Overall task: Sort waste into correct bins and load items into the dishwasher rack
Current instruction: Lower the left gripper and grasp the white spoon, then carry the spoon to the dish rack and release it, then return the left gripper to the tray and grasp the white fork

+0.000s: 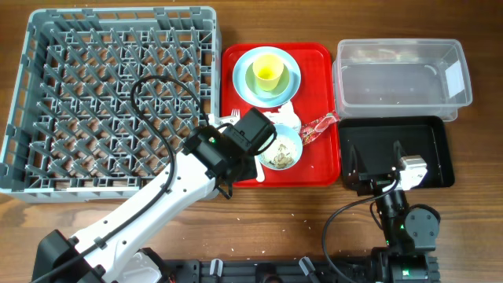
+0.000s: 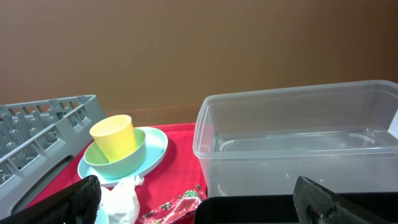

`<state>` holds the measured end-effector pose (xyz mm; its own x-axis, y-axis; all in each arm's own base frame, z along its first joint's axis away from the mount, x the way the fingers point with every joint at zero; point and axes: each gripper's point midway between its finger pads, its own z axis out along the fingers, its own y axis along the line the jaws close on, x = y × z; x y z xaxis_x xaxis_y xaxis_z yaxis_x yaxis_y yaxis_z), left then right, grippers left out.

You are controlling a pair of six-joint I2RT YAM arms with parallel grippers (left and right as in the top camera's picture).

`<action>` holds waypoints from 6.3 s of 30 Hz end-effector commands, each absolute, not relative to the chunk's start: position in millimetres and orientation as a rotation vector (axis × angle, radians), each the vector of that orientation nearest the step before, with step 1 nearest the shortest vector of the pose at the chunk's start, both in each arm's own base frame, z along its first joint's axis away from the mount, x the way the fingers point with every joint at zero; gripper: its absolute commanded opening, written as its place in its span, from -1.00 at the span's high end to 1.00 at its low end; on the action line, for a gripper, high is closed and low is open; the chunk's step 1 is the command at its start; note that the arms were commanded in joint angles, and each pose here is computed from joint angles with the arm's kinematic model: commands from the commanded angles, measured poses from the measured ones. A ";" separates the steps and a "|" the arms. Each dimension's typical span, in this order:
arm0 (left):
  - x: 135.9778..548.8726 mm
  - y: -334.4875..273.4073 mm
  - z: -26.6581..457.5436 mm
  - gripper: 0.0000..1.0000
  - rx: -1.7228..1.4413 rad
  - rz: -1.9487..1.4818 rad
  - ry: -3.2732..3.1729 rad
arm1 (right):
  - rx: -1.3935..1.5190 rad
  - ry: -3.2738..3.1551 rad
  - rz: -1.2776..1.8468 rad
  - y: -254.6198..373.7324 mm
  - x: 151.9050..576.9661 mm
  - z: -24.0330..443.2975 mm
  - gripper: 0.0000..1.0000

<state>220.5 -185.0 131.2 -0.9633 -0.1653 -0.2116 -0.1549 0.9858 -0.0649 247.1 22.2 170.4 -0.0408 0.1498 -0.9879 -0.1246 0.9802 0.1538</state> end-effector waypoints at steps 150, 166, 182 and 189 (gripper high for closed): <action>365.9 -96.1 72.6 0.92 -0.131 -0.152 2.828 | 0.003 1.591 0.215 23.7 246.9 171.3 -0.99; 333.0 -143.5 177.9 0.84 -0.071 -0.383 2.608 | 0.003 1.591 0.215 23.7 246.9 171.3 -1.00; 371.2 -197.6 40.1 0.26 -0.005 0.237 2.552 | 0.003 1.591 0.215 23.7 246.9 171.3 -0.99; 375.1 -190.2 12.4 0.39 -0.016 0.272 2.593 | 0.003 1.591 0.215 23.7 246.9 171.3 -0.99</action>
<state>374.9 -196.4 31.2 -0.8469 0.0266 -0.5311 -0.0579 0.9882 0.1418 247.1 22.2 170.4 -0.0408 0.1498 -0.9879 -0.1246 0.9802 0.1538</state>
